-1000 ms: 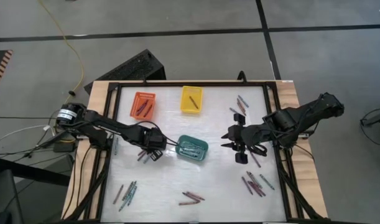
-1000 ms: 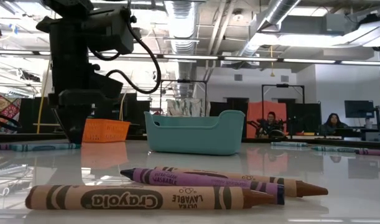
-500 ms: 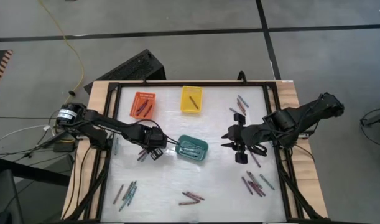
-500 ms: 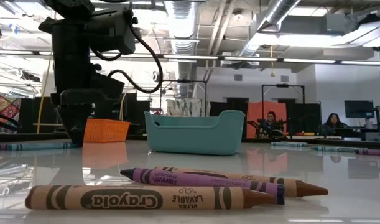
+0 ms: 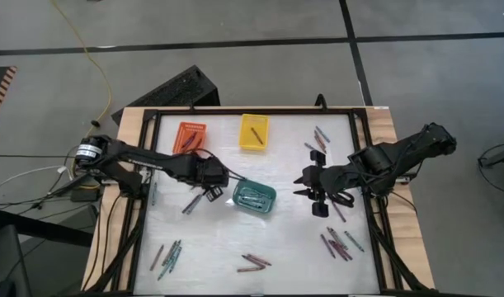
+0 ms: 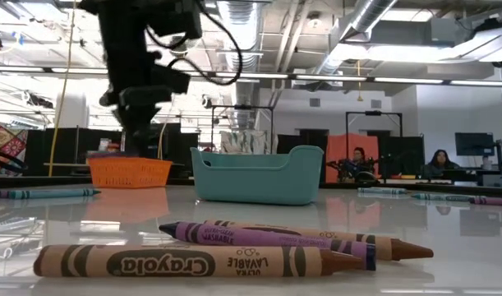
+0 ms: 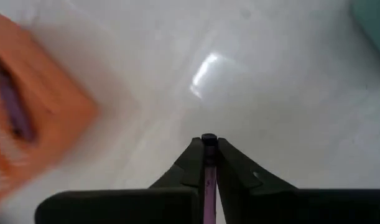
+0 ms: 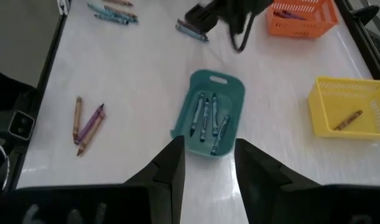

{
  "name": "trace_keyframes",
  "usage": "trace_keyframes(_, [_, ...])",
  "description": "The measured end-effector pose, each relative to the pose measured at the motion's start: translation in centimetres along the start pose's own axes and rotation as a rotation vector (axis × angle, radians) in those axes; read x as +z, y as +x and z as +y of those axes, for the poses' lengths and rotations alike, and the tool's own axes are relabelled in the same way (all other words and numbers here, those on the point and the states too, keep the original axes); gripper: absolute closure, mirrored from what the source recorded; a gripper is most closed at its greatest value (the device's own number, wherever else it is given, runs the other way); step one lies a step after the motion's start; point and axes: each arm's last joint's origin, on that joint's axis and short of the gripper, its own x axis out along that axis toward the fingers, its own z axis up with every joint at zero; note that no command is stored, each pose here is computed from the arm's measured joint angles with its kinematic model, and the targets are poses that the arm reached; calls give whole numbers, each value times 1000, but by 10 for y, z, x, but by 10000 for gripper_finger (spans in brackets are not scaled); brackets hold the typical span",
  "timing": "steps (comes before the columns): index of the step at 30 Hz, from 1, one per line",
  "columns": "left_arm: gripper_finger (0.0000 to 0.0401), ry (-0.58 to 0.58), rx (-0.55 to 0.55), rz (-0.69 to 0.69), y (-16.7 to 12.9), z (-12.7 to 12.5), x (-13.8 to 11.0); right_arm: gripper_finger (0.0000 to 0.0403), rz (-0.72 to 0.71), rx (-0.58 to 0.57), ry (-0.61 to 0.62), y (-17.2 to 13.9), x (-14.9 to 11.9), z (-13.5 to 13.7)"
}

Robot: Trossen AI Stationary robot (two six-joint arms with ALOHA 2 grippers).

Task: Sort crayons
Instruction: Put the violet crayon into the orange bin

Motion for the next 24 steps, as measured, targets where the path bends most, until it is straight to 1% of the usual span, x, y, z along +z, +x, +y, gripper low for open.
trace_keyframes(3, [391,16,59,-46,-9,9,16,271,14,-4,-4,2,-1,1])
trace_keyframes(9, [399,9,82,-88,-19,35,50,271,44,-2,-29,10,-2,6])
trace_keyframes(13, [399,-20,108,-97,-19,60,67,271,77,7,-56,17,-5,14])
trace_keyframes(18, [400,-63,148,-72,-12,96,79,271,134,1,-90,24,-11,23])
trace_keyframes(21, [400,-92,171,-55,-6,118,83,271,154,-33,-91,23,-16,25])
trace_keyframes(24, [401,-126,182,-41,-1,139,85,271,163,-94,-82,20,-20,25])
